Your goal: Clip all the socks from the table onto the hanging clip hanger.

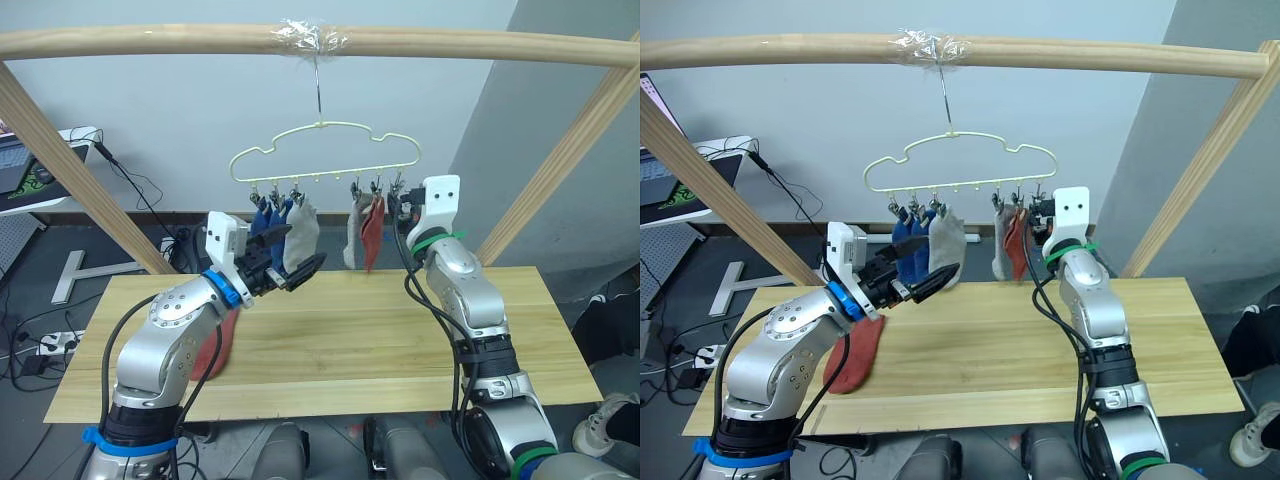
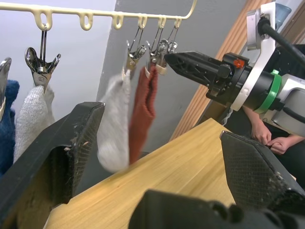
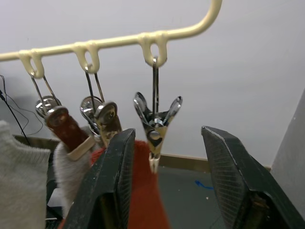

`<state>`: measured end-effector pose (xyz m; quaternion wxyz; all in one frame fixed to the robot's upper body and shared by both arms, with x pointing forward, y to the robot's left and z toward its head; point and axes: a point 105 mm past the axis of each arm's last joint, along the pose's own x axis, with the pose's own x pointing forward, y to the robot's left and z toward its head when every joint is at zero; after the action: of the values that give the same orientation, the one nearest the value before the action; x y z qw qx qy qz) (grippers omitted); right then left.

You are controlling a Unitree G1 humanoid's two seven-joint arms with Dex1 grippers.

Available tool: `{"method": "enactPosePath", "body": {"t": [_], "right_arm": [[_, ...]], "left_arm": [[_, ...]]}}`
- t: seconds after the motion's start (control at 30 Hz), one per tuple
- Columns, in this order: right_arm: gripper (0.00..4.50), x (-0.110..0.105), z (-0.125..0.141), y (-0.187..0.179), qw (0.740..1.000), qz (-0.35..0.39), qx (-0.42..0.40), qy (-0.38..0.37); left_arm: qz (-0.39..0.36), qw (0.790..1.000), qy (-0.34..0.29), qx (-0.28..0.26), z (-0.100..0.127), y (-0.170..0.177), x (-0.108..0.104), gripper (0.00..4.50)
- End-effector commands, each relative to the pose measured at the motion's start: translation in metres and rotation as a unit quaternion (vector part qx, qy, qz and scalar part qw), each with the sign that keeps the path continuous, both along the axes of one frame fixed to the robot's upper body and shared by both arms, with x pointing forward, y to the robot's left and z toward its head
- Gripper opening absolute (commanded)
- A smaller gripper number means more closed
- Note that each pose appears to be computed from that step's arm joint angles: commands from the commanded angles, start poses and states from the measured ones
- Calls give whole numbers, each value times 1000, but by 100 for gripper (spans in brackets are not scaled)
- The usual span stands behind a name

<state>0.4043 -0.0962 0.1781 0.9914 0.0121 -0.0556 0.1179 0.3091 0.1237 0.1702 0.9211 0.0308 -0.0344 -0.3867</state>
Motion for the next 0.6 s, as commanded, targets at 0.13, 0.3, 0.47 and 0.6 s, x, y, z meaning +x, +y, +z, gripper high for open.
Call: {"method": "enactPosePath", "body": {"t": [0.13,0.3,0.47,0.6], "right_arm": [[229,4,20,1,999,-5,11,-34],[229,5,22,5,999,3,15,-36],[229,7,24,9,999,9,13,-40],[229,8,26,12,999,14,14,-41]], "left_arm": [[-13,999,-37,-8,21,-7,-4,450],[-20,999,-49,-8,29,-11,-4,450],[-42,997,-66,-2,38,-23,-8,450],[-54,996,-74,-9,46,-30,-11,450]]}}
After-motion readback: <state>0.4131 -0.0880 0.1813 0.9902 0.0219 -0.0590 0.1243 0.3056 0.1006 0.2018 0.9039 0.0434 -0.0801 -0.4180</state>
